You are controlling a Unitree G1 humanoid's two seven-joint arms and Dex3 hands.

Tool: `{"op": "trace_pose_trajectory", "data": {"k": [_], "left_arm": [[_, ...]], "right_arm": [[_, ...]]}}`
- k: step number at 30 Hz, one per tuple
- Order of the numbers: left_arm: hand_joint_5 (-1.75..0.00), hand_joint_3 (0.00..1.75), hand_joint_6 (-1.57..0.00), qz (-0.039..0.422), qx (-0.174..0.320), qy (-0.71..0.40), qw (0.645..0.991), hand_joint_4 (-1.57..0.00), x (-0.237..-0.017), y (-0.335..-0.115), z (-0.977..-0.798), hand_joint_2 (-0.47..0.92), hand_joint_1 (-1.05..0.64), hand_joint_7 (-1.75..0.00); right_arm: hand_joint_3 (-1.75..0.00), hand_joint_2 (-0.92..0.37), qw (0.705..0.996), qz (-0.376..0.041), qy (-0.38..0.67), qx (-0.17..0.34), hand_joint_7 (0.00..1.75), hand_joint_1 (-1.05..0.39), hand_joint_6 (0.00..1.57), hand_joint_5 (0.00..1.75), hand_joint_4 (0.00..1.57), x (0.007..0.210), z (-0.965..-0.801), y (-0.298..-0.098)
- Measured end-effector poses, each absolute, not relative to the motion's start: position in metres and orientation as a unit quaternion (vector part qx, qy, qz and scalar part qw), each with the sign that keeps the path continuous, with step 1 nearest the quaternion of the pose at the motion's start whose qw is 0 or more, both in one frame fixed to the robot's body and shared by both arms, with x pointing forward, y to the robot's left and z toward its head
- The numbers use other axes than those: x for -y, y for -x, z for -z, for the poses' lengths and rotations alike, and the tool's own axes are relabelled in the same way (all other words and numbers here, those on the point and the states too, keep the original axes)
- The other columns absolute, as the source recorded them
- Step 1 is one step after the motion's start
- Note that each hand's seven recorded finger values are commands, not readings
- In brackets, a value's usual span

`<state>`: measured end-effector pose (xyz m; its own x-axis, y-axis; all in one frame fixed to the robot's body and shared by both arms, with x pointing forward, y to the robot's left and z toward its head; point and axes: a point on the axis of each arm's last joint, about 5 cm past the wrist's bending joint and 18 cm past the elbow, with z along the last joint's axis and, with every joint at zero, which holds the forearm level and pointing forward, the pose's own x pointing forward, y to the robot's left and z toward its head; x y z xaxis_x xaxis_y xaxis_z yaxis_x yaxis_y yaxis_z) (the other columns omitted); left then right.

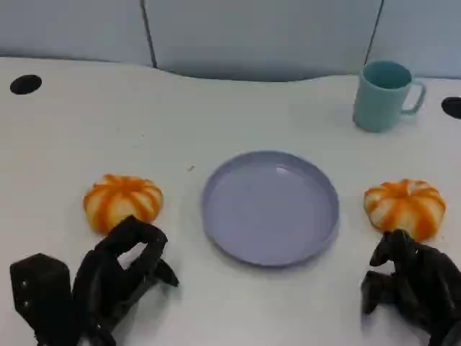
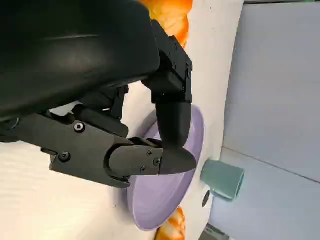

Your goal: Grasp the bread from the table and place it into the plate.

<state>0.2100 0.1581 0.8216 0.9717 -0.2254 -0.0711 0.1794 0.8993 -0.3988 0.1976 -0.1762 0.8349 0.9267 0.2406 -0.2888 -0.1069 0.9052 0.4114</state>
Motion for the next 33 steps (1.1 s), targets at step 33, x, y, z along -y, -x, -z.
{"op": "trace_pose_trajectory", "data": {"k": [33], "left_arm": [[-1.69,0.40,-0.52,0.091,-0.049,0.189,0.977,-0.68,-0.1590,-0.2108,-0.8209,0.92,-0.65,-1.44]], "right_arm": [[-0.49,-0.92,0.962,-0.092,-0.195,-0.170,1.33,-0.44,1.11,1.41,1.24,0.1755,-0.8349,-0.1990]]}}
